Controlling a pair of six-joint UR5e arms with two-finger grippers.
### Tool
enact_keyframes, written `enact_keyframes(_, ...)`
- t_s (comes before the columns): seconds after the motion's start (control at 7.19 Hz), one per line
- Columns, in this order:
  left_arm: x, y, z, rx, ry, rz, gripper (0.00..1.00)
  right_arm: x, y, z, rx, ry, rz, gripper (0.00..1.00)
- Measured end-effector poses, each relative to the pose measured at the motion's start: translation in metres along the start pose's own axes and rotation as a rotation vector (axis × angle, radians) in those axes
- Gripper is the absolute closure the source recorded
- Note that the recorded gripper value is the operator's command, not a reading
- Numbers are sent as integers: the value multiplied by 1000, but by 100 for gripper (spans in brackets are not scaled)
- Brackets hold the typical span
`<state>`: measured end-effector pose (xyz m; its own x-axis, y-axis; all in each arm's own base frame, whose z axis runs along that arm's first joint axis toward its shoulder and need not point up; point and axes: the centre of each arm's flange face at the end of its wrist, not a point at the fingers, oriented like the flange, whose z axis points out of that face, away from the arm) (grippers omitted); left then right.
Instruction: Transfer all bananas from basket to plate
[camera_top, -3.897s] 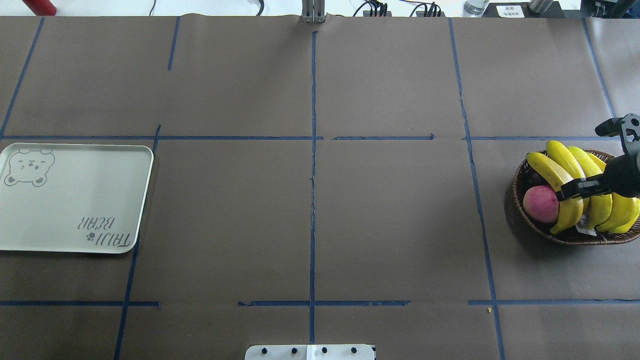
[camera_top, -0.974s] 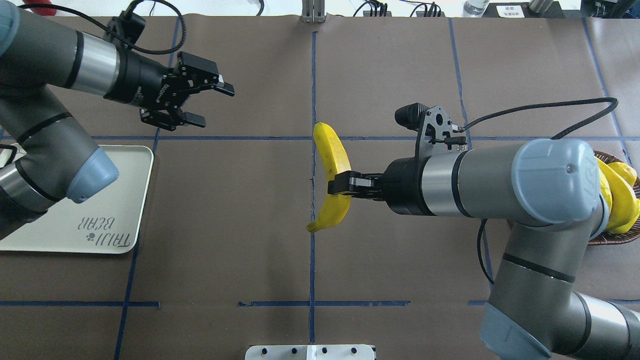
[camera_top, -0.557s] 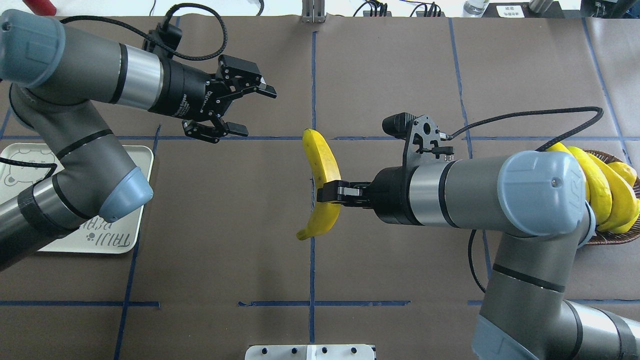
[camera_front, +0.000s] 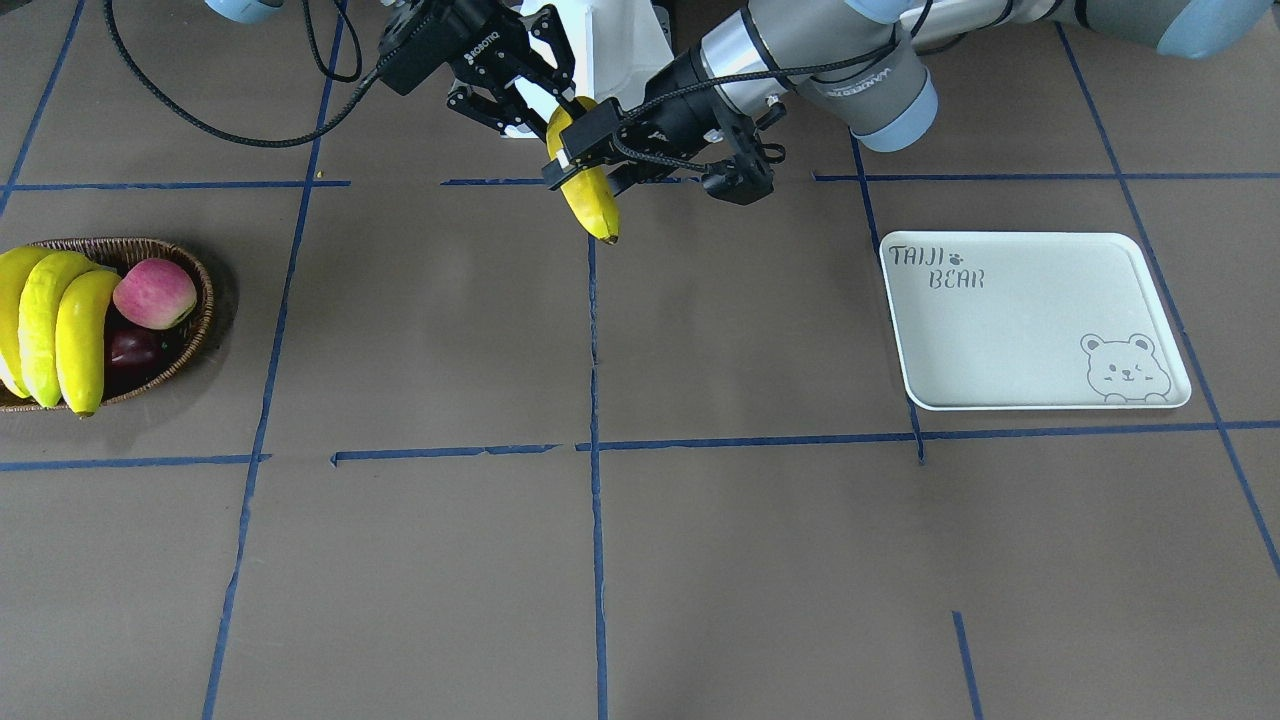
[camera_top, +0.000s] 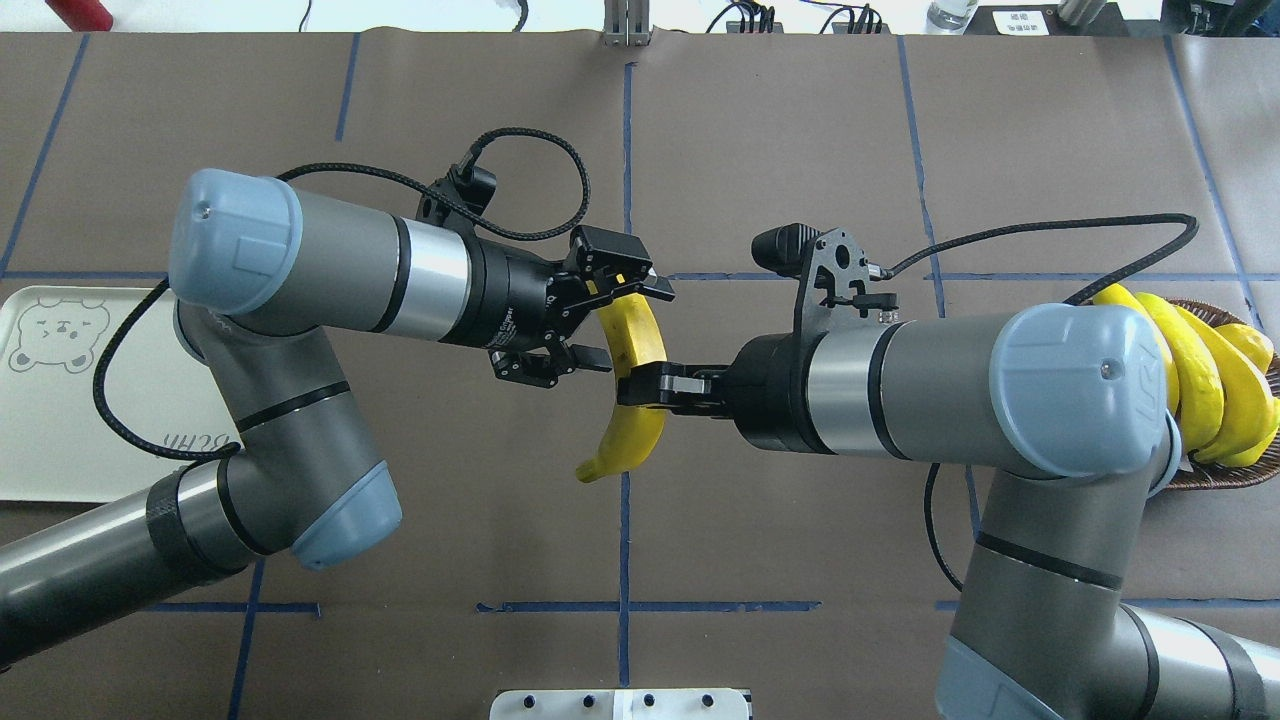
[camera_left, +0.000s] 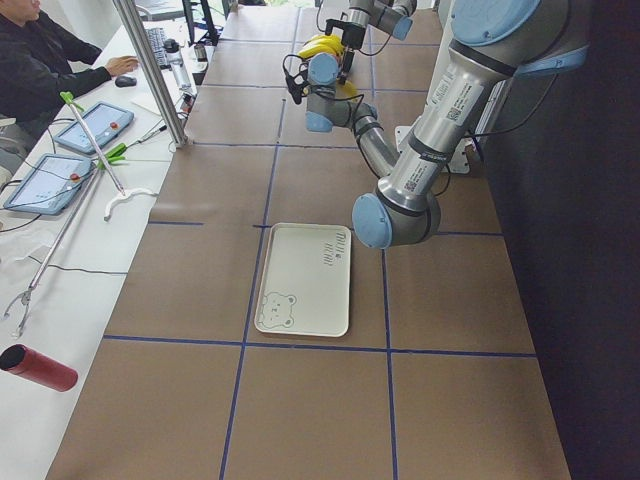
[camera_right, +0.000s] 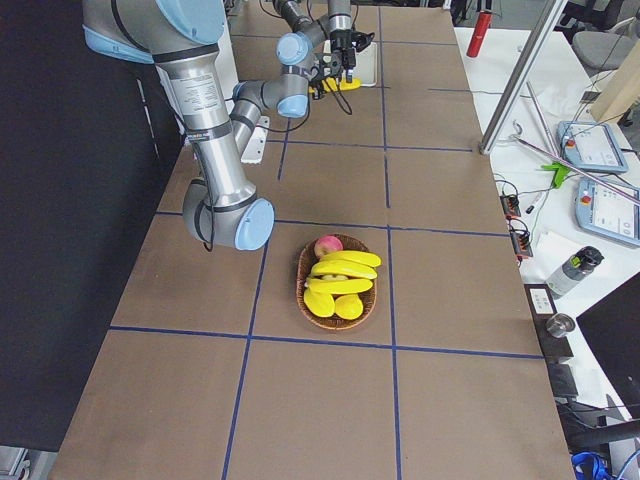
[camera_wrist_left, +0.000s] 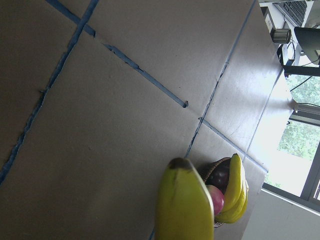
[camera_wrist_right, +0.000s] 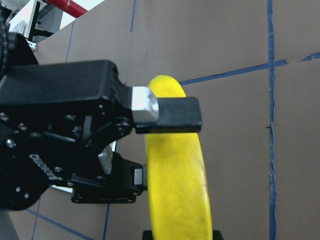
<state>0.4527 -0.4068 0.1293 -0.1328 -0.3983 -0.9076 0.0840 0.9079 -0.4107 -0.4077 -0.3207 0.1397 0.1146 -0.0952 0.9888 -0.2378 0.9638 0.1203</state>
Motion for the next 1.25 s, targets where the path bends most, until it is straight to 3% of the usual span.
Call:
enact_keyframes(0.14, 0, 4, 2, -3, 2, 3, 100, 0, 0, 0, 0, -1, 0, 90)
enact_keyframes(0.28, 0, 5, 0, -6, 7, 11, 100, 0, 0, -1, 0, -1, 0, 28)
enact_keyframes(0.42, -1, 6, -1, -7, 10, 16, 100, 0, 0, -1, 0, -1, -1, 0)
enact_keyframes(0.97, 2, 2, -9, 0, 14, 19, 100, 2, -2, -5, 3, -1, -1, 0)
enact_keyframes(1.25, 0, -18, -20, 41, 9, 14, 100, 4, 0, -23, 8, -14, -5, 0)
